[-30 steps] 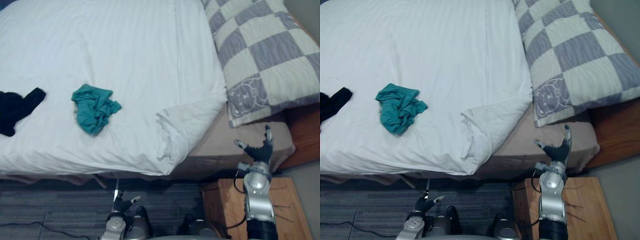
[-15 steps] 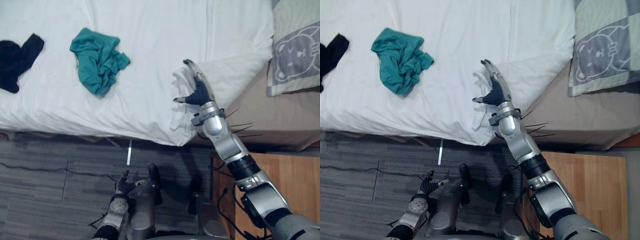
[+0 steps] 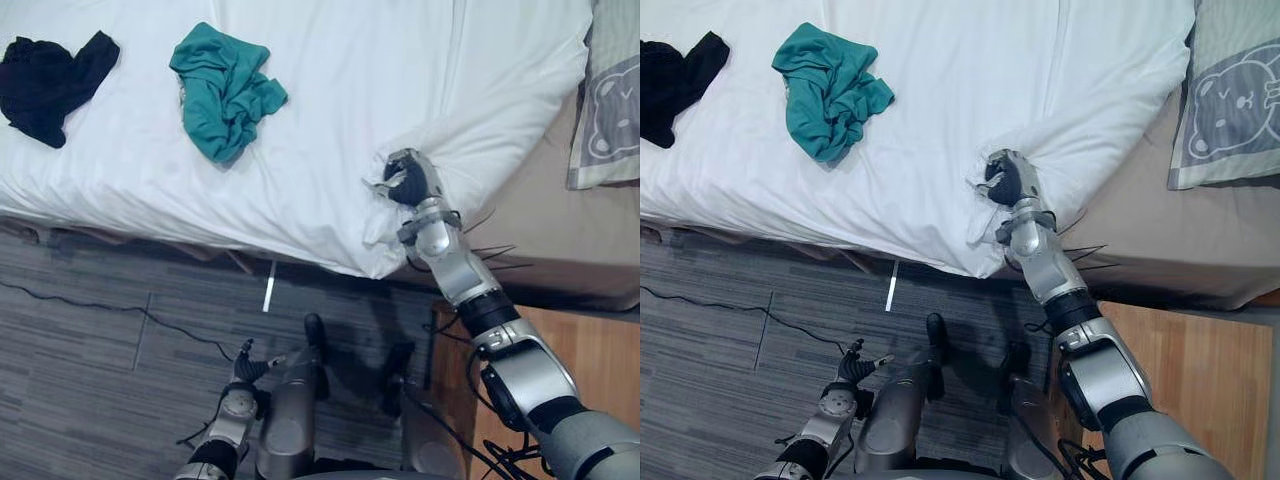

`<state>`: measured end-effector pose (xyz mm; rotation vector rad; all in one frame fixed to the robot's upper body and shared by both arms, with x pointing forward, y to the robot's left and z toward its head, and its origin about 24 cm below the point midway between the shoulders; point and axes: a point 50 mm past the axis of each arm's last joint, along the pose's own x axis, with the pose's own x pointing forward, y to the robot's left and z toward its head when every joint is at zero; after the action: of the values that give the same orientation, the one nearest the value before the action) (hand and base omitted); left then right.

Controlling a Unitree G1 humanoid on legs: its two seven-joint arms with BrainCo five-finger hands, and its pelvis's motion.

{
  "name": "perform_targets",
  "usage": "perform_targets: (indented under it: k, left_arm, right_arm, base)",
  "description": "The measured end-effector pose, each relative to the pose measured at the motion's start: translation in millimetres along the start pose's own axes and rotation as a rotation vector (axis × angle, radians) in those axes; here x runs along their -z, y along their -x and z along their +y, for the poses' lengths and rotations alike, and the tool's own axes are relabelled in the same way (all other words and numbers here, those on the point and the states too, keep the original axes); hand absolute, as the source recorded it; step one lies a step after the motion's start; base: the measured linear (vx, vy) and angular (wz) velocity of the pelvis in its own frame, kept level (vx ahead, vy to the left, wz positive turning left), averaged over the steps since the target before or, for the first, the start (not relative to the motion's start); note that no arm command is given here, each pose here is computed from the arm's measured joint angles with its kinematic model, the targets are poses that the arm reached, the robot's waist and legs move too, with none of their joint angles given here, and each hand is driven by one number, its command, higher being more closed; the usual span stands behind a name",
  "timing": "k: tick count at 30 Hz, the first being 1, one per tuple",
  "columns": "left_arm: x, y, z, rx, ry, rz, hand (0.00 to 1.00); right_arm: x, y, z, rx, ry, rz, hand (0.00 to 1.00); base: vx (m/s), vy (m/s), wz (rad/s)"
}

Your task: Tidy the bed and pick cloth on bed and put in laundry

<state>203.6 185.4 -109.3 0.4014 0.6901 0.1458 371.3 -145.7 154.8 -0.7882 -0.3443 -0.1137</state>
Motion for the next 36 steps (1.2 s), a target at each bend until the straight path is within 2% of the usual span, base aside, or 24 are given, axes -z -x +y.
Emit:
perform_targets:
  k: [2,3,5,9,13,14,17,18,20,22,23,27,29,33,36]
  left_arm:
    - [1.1,0.9,0.3,-0.001,0.001,0.001,0.00]
    - [5.0,3.8,0.4,-0.001,0.005,0.003,0.00]
    - [9.8,6.1,1.5,0.005,0.013,0.013,0.00]
    - [24.4,10.3,5.1,0.026,-0.022,0.058,0.00]
    - [40.8,16.5,7.2,0.027,-0.016,0.117,0.00]
    - [46.0,19.9,4.0,0.032,-0.008,0.136,0.00]
    - [56.1,26.4,-1.1,0.035,0.022,0.178,0.00]
    - [57.1,27.3,-2.1,0.035,0.028,0.182,0.00]
    - [61.1,30.3,-4.8,0.039,0.038,0.198,0.00]
    - [62.6,32.1,-7.1,0.042,0.044,0.203,0.00]
    - [63.5,33.6,-7.7,0.042,0.047,0.204,0.00]
    - [69.6,37.8,-9.0,0.042,0.048,0.221,0.00]
    - [70.3,38.0,-8.8,0.042,0.047,0.224,0.00]
    - [69.7,37.8,-8.7,0.044,0.044,0.218,0.00]
    - [54.9,28.8,-4.8,0.037,0.040,0.166,0.00]
  right_arm:
    - [10.8,13.0,-4.8,0.028,-0.021,0.024,1.00]
    - [23.9,31.0,-7.2,0.048,-0.039,0.058,0.00]
    - [37.5,49.0,-9.0,0.064,-0.054,0.102,0.00]
    - [84.4,107.9,-2.2,0.092,-0.110,0.330,0.00]
    - [138.4,186.2,17.6,0.136,-0.222,0.724,0.00]
    - [152.3,212.9,20.6,0.187,-0.283,0.864,0.00]
    - [172.1,265.6,13.6,0.347,-0.373,1.101,0.00]
    - [174.7,273.1,11.1,0.378,-0.381,1.133,0.00]
    - [181.6,296.1,-5.5,0.552,-0.411,1.218,0.00]
    - [182.0,300.1,-21.0,0.646,-0.393,1.214,0.00]
    - [179.1,295.2,-36.7,0.726,-0.371,1.178,1.00]
    - [167.2,270.9,-80.1,0.947,-0.308,1.029,1.00]
    - [160.3,252.0,-95.0,0.999,-0.283,0.945,1.00]
    - [138.4,185.2,-113.2,0.926,-0.241,0.698,1.00]
    - [85.0,103.3,-119.9,0.790,-0.257,0.345,1.00]
  base:
    - [0.02,-0.002,0.05]
    - [0.04,0.022,0.03]
    - [0.06,0.030,0.04]
    - [0.07,0.012,-0.05]
    - [0.07,0.002,-0.20]
    - [0.02,0.023,-0.30]
    - [0.00,0.023,-0.19]
    - [0.00,0.012,-0.16]
    - [-0.02,0.024,-0.05]
    - [0.00,0.000,0.00]
    - [0.00,0.000,0.00]
    - [0.00,0.006,0.02]
    - [0.00,0.011,-0.02]
    - [-0.01,0.014,-0.01]
    - [-0.08,0.015,0.13]
